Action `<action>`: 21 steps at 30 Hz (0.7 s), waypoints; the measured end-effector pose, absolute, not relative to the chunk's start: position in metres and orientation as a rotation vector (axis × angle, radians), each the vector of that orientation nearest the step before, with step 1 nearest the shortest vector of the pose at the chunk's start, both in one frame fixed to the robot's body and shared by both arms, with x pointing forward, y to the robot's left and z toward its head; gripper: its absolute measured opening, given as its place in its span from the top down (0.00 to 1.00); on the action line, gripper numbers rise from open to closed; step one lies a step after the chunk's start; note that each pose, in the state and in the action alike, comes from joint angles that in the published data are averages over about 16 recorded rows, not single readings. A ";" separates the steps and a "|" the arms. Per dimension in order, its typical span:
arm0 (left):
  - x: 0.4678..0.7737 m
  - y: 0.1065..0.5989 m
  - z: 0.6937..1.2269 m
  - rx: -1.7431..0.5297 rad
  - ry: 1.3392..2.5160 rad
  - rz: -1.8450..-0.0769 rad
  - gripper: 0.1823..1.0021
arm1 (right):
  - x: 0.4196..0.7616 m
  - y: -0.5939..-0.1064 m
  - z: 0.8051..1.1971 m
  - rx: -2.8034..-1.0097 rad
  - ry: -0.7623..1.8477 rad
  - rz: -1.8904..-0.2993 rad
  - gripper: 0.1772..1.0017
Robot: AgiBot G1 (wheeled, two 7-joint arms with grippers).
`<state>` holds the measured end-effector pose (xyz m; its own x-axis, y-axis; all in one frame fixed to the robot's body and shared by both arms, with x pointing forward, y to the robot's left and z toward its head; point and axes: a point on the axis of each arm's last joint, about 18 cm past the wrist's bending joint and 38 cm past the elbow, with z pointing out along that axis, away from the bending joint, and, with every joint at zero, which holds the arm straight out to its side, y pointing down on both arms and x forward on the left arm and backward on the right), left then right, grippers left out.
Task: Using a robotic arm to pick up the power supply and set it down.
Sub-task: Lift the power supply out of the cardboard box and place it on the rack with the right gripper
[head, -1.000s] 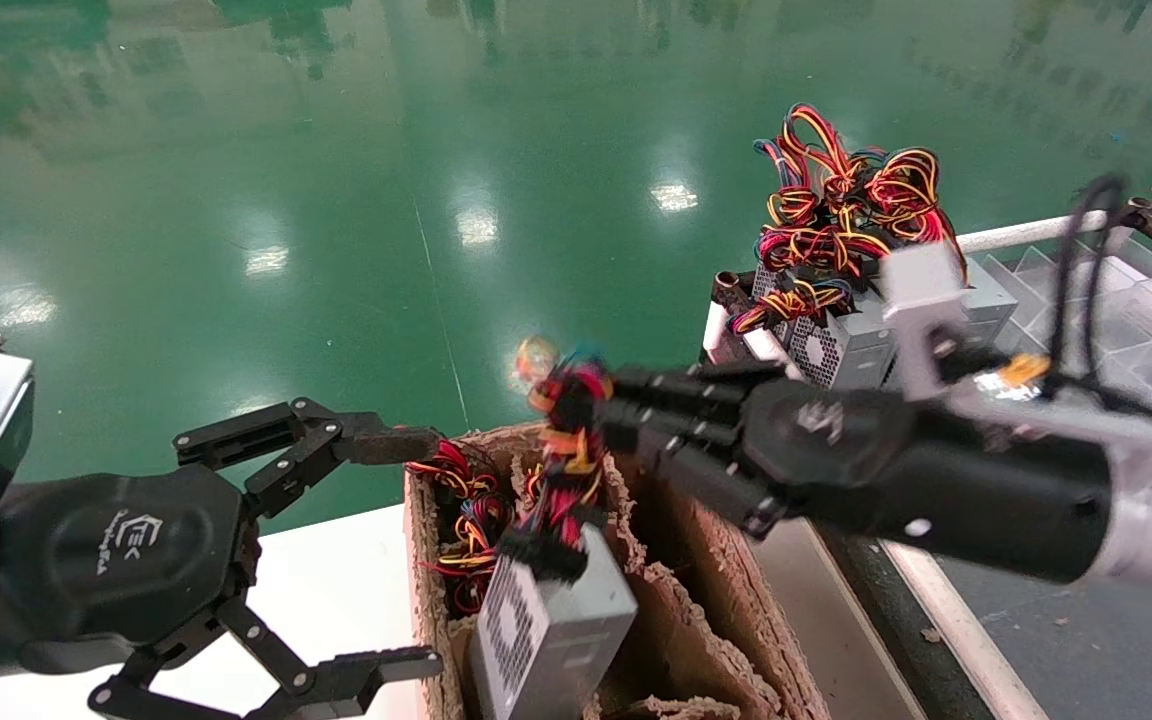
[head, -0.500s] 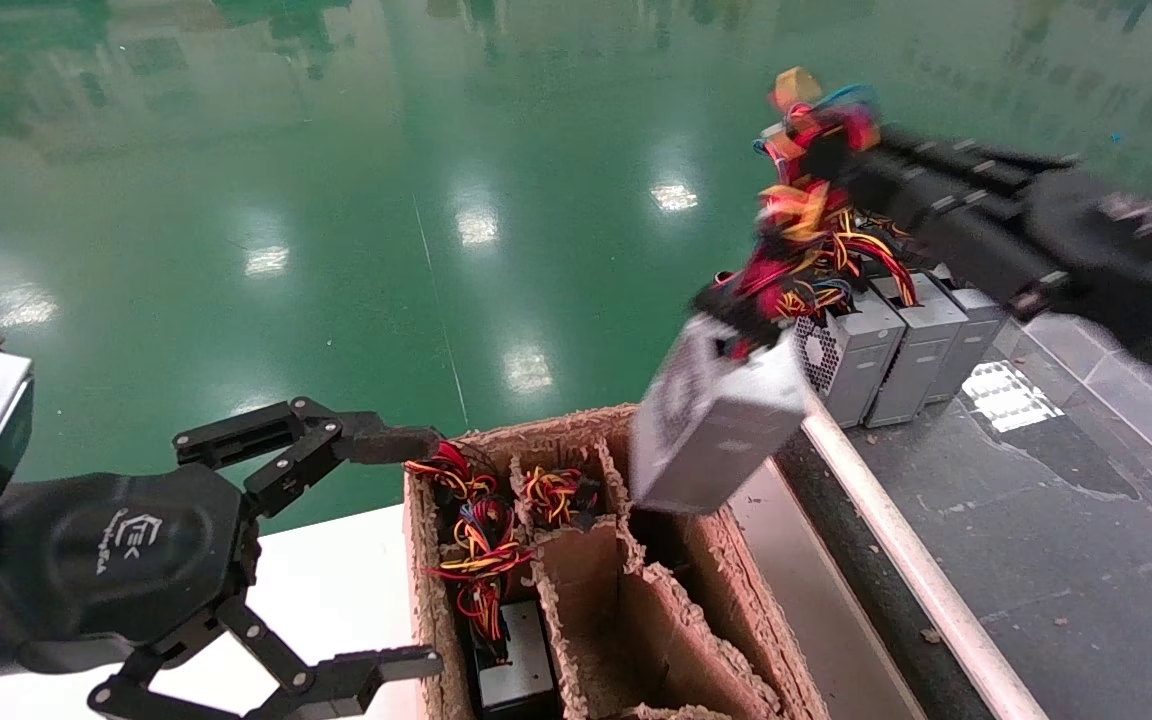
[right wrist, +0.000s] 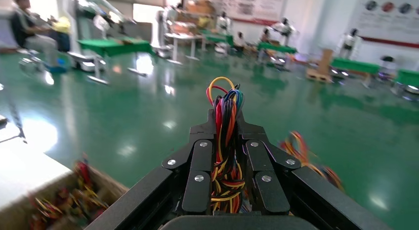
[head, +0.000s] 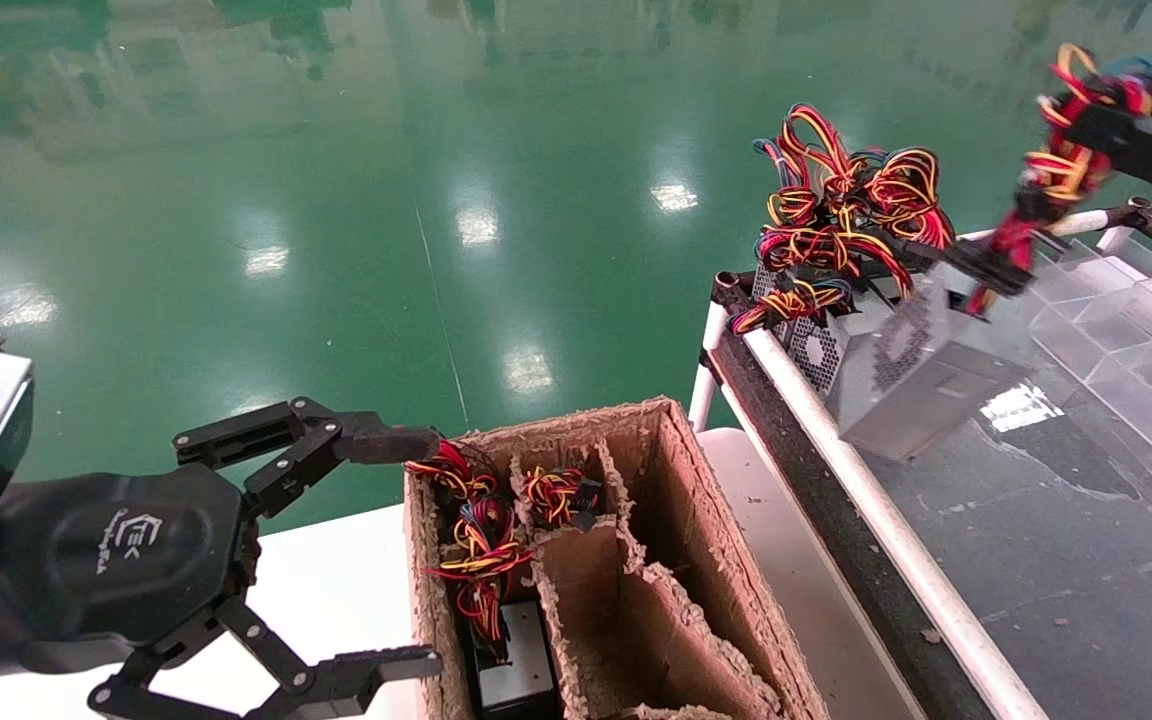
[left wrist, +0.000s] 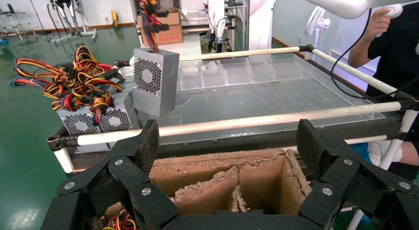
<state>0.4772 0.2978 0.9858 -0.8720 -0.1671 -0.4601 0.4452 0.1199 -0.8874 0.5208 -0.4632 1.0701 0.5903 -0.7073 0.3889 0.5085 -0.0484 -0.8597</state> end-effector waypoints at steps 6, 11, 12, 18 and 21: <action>0.477 0.298 0.986 0.269 1.953 -1.802 0.00 | 0.518 -0.493 1.059 -1.303 0.256 -1.046 0.90; 0.477 0.298 0.986 0.269 1.953 -1.802 0.00 | 0.521 -0.504 1.046 -1.332 0.288 -1.053 0.90; 0.477 0.298 0.986 0.269 1.953 -1.802 0.00 | 0.522 -0.505 1.043 -1.338 0.292 -1.051 0.91; 0.477 0.298 0.986 0.269 1.953 -1.802 0.00 | 0.533 -0.499 1.029 -1.383 0.290 -1.024 0.91; 0.477 0.298 0.986 0.269 1.953 -1.802 0.00 | 0.541 -0.491 1.023 -1.401 0.284 -1.005 0.91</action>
